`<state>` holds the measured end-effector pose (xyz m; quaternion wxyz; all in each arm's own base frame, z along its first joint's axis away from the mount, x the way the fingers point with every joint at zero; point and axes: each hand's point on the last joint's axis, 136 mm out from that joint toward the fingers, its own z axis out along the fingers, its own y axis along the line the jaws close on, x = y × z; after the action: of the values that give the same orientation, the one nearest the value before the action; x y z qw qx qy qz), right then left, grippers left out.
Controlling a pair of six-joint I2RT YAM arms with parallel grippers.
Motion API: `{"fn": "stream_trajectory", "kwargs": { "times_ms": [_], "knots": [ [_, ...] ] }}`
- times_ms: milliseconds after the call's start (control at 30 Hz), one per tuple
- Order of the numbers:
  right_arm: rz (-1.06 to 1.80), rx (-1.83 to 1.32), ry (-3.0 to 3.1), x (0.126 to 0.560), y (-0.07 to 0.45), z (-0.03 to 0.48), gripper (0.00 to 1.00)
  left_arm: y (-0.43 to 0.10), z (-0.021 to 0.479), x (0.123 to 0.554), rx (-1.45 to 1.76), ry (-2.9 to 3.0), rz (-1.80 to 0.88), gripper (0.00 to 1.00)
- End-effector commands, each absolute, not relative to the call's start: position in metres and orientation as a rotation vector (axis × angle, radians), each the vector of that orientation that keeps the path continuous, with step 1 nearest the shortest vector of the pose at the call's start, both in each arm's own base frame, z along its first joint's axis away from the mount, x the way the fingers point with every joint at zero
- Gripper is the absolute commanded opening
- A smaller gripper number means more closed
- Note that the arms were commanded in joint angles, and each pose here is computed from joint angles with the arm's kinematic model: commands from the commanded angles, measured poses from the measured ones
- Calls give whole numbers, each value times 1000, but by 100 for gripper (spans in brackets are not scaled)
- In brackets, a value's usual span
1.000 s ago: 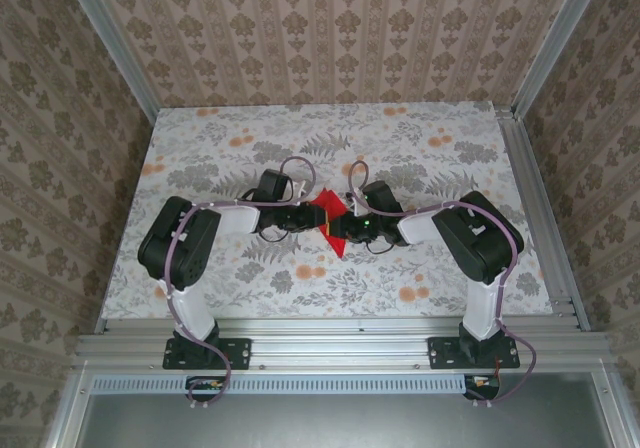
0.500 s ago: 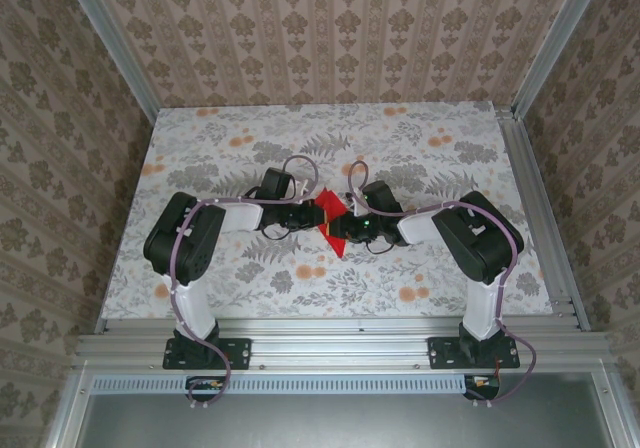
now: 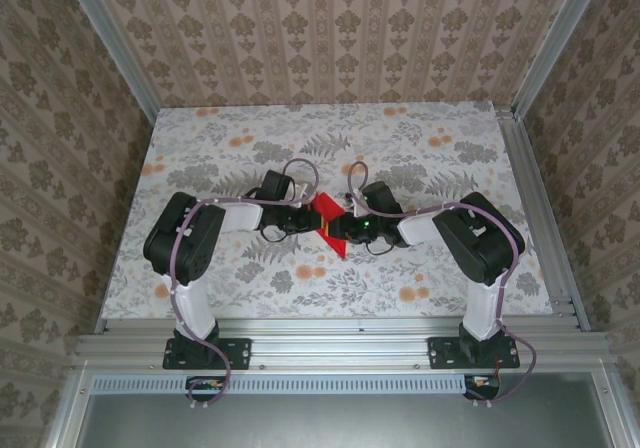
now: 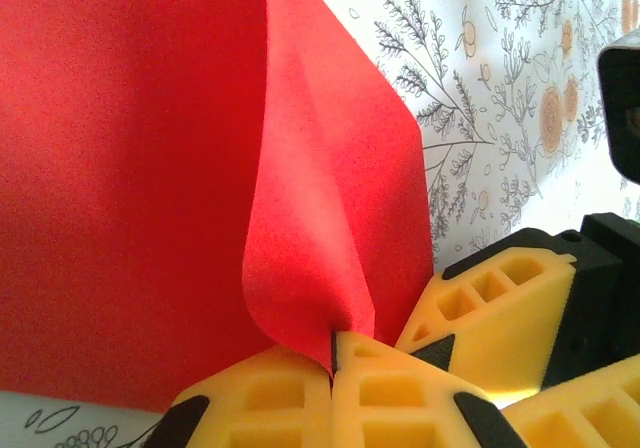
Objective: Fold a paper plane with a square sheet of paper (pick it up from the middle)
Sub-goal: Fourth fold the wing at the center of the table.
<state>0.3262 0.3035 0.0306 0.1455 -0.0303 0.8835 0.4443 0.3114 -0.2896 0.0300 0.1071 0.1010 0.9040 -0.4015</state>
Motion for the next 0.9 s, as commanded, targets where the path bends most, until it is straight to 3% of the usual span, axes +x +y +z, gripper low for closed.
{"fn": "stream_trajectory", "kwargs": {
  "times_ms": [0,867],
  "knots": [
    [1187,-41,2675,305,289,1,34,-283,20,307,327,2699,-1119,4],
    [1290,-133,2603,296,297,44,33,-273,-10,301,352,2780,-1039,2]
  ]
}}
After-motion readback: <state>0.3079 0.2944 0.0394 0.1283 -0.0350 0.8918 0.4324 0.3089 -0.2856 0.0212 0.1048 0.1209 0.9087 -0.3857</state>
